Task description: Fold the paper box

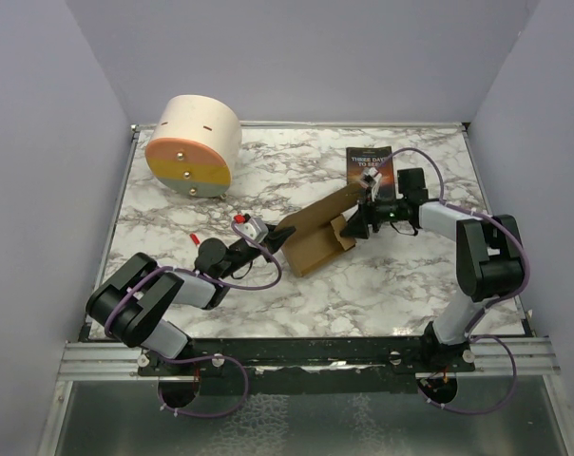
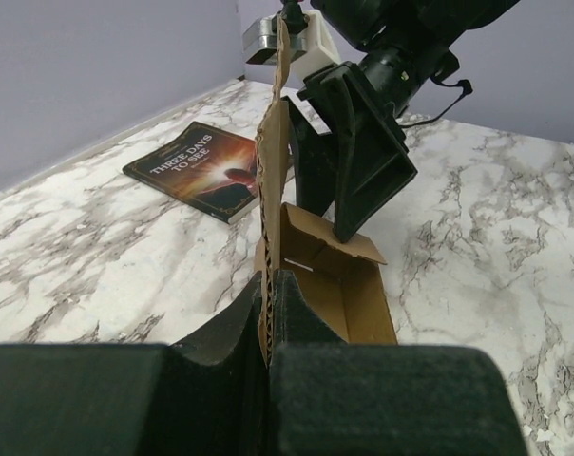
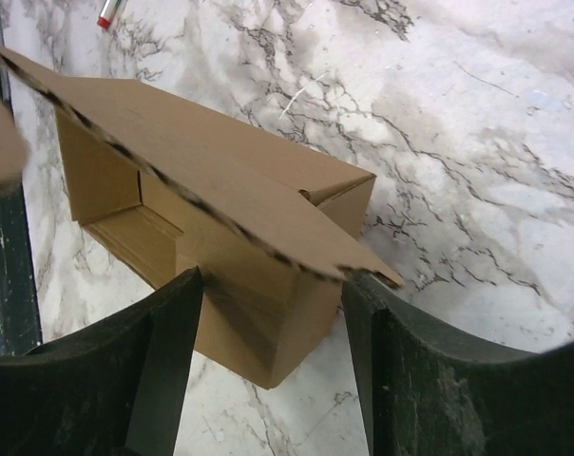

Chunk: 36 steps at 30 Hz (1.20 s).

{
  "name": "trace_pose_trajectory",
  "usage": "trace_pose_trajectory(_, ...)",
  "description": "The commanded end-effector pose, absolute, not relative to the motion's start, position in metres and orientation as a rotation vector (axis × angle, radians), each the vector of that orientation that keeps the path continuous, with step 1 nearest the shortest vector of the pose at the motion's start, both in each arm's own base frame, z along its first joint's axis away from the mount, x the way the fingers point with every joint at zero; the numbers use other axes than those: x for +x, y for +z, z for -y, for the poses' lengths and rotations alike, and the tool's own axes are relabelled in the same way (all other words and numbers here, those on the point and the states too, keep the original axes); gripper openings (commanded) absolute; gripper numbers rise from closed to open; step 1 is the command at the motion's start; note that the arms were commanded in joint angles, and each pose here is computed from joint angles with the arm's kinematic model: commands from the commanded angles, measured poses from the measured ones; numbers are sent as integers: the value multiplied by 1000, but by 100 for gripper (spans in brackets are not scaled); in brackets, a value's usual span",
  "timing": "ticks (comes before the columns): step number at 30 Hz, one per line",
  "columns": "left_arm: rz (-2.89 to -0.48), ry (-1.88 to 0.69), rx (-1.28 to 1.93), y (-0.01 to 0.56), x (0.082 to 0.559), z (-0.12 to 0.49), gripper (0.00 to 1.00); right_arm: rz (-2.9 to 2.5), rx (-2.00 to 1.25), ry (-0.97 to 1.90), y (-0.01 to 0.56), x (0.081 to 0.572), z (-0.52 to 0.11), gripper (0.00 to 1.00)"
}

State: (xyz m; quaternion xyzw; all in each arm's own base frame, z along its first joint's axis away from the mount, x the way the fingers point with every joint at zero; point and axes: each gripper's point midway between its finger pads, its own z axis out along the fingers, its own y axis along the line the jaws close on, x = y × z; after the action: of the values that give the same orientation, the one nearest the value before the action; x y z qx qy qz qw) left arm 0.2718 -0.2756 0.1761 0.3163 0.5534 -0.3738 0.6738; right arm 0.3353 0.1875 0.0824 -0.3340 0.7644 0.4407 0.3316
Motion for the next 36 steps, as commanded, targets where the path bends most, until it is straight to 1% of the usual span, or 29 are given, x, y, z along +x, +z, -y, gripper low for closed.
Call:
trace_pose_trajectory(1, -1198, -863, 699, 190, 267, 277, 0, -2008, -896, 1126, 72, 336, -194, 60)
trace_pose_trajectory(4, -1199, -866, 698, 189, 266, 277, 0, -2019, -894, 1089, 69, 338, -193, 55)
trace_pose_trajectory(10, -1199, -873, 690, 190, 265, 276, 0, -2041, -889, 1000, 66, 345, -189, 40)
trace_pose_trajectory(12, -1201, -876, 684, 190, 265, 276, 0, -2039, -893, 982, 66, 346, -190, 33)
trace_pose_trajectory(14, -1206, -884, 671, 191, 265, 275, 0, -2037, -901, 969, 66, 346, -191, 31)
trace_pose_trajectory(24, -1243, -945, 602, 194, 262, 275, 0, -2048, -941, 837, 57, 351, -195, 30)
trace_pose_trajectory(32, -1303, -962, 564, 185, 263, 277, 0, -2052, -967, 666, 55, 360, -196, 30)
trace_pose_trajectory(36, -1337, -959, 533, 180, 264, 276, 0, -2070, -974, 562, 50, 366, -194, 6)
